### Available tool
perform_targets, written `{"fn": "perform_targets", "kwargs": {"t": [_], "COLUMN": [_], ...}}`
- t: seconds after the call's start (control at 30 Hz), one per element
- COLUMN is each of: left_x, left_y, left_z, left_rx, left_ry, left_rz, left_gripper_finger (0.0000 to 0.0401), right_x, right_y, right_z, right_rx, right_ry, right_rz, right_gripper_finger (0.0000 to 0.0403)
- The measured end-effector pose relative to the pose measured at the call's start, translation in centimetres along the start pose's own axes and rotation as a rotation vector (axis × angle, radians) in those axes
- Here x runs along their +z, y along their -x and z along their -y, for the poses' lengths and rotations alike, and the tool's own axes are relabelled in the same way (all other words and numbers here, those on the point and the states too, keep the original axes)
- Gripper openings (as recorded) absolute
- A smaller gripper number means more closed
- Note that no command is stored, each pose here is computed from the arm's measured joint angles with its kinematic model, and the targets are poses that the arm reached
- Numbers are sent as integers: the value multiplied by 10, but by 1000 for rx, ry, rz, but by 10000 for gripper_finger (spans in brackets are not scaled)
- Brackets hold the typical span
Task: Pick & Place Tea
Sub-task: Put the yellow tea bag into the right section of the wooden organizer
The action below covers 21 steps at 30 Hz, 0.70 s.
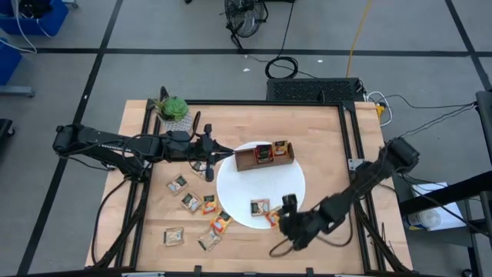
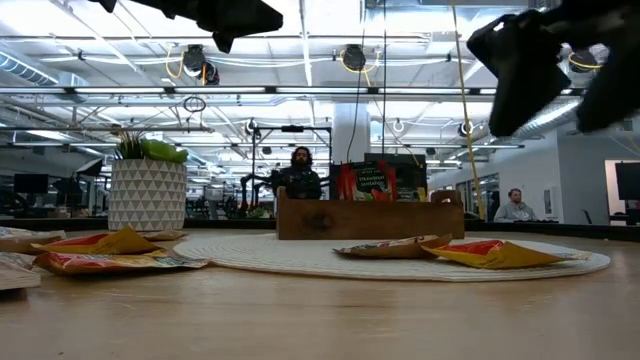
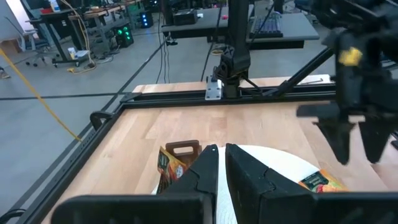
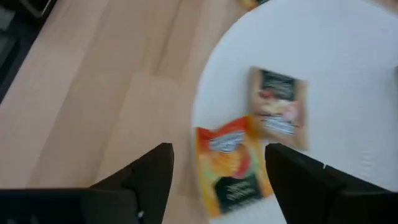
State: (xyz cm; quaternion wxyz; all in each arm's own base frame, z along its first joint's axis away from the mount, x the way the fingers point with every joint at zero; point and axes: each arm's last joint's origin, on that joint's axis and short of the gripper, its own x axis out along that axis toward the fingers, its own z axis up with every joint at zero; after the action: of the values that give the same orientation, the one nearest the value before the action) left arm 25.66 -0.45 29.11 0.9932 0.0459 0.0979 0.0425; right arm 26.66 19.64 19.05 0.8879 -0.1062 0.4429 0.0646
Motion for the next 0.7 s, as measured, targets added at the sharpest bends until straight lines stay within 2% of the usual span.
{"fn": "perform_targets", "kwargs": {"t": [0.17,0.37,0.7], "left_x": [0,0,0], "left_y": [0,0,0], "left_z": [0,0,0], "left_rx": [0,0,0], "left_ry": [0,0,0], "left_rz": [0,0,0], "left_gripper_finger": [37,37,37], "right_x": [-6,-17,-13], "right_y": [-24,-46,-50], "right_z": [-20,-23,-25], "right_rx": [-11,-93,-88], "right_ry": [47,49,45], "right_rz": [-41,-85,-45], "right_gripper_finger": [230,205,196]}}
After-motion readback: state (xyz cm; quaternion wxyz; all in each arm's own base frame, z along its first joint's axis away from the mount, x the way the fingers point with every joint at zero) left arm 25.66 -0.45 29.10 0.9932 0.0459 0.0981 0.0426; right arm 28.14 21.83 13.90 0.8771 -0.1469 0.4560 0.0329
